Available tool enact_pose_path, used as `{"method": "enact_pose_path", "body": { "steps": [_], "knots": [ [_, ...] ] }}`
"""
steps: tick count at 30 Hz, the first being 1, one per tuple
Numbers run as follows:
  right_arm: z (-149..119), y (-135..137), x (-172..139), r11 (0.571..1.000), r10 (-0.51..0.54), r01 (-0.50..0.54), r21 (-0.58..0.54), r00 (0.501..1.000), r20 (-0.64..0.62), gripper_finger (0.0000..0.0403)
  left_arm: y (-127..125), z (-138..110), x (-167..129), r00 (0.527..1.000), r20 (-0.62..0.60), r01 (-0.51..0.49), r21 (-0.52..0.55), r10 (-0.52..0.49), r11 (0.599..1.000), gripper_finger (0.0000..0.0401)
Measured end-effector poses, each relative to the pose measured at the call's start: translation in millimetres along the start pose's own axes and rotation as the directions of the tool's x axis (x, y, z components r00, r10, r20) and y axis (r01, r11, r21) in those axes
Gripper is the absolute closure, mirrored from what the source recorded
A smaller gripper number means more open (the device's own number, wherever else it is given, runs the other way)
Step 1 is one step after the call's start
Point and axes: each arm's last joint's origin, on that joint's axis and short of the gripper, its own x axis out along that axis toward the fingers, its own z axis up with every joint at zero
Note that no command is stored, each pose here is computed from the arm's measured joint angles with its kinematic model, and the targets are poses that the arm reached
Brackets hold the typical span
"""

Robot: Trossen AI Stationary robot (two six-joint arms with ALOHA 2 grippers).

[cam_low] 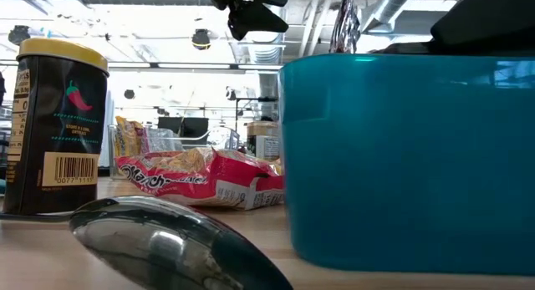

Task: Pick & Place Food Item
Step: Put the black seasoning can into the blue bin, then put the yellow seasoning bottle into the blue bin

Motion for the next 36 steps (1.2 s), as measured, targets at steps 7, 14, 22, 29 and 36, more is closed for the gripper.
{"method": "enact_pose_path", "body": {
  "steps": [7,14,22,29,36],
  "knots": [
    [0,0,0,1.000,0.000,0.000,-0.008,1.000,0.000,0.0249,0,0,0,1.000,0.000,0.000,0.000,0.000,1.000,0.0164],
    [6,0,-5,1.000,0.012,-0.012,-0.002,1.000,0.007,0.0249,0,0,0,1.000,0.000,0.000,0.000,0.000,1.000,0.0164],
    [10,1,-10,1.000,0.016,-0.016,0.008,1.000,0.008,0.0237,0,-2,0,1.000,-0.017,-0.001,-0.001,0.001,1.000,0.0164],
    [9,0,-10,1.000,0.013,-0.013,0.003,1.000,0.003,0.0225,0,-2,0,1.000,-0.022,-0.001,-0.001,0.001,1.000,0.0164],
    [13,0,-12,1.000,0.018,-0.018,0.007,1.000,0.008,0.0225,0,-2,0,1.000,-0.023,-0.001,-0.014,0.001,1.000,0.0164]
  ]
}}
